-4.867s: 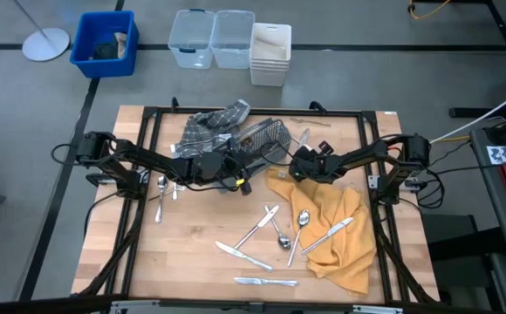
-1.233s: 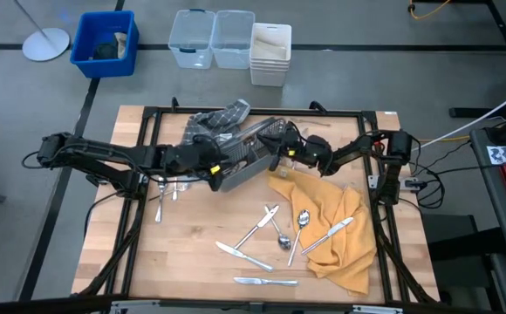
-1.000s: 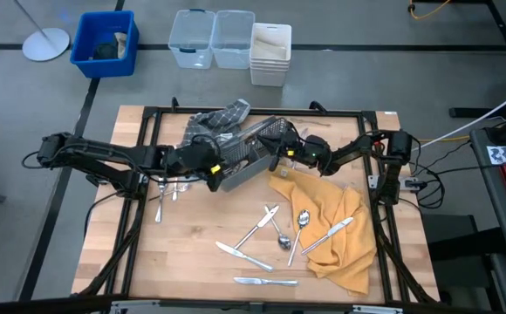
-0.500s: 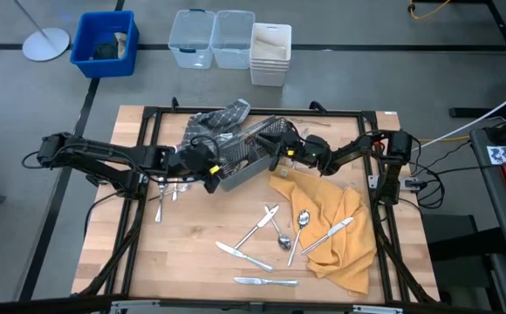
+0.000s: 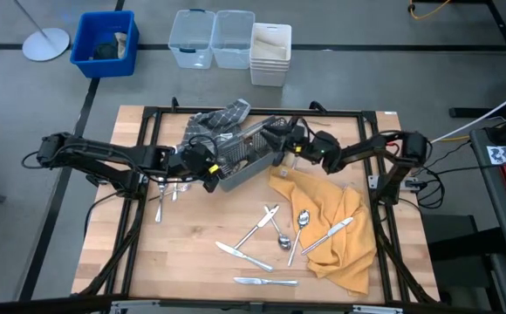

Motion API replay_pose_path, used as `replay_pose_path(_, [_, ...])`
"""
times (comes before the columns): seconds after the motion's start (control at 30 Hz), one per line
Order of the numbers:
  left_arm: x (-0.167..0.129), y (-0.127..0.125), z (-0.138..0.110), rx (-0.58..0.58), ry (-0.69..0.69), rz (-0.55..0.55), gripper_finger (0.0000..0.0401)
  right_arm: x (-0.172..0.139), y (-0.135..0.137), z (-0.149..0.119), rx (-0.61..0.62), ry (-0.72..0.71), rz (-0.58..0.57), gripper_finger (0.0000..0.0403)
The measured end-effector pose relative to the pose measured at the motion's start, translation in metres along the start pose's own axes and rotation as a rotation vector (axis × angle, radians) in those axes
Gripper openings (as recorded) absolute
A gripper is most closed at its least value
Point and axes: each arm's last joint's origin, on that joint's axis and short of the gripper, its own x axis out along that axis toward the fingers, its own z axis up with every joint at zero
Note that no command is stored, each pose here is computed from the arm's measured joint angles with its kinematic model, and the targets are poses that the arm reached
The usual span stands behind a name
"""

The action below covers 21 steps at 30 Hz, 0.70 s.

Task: Sort silverware
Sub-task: Put the silver spoon into the gray silverware basket

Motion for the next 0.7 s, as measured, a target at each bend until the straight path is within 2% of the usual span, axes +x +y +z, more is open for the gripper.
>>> replay_pose_path(0.1, [-0.002,0.000,-0.001,-0.040,0.035,-0.027,0.0120,-0.001,0.002,0.007,0.001,-0.020,0.073,0.0115])
replay_pose_path(0.2, [-0.006,0.002,-0.004,-0.078,0.101,-0.050,0.0120,-0.001,0.006,0.013,0.001,-0.027,0.193,0.0115])
replay_pose_path(0.3, [-0.010,0.007,-0.009,-0.115,0.176,-0.029,0.0120,-0.003,0.009,0.016,0.001,-0.024,0.303,0.0115])
replay_pose_path(0.4, [-0.015,0.011,-0.011,-0.158,0.205,-0.008,0.0120,-0.003,0.010,0.017,0.001,-0.026,0.358,0.0115])
replay_pose_path(0.53, [-0.022,0.014,-0.011,-0.180,0.193,-0.029,0.0120,-0.003,0.010,0.015,0.001,-0.013,0.345,0.0115])
replay_pose_path(0.7, [-0.028,0.011,-0.004,-0.135,0.108,-0.115,0.0120,-0.002,0.008,0.012,-0.031,0.021,0.271,0.0115])
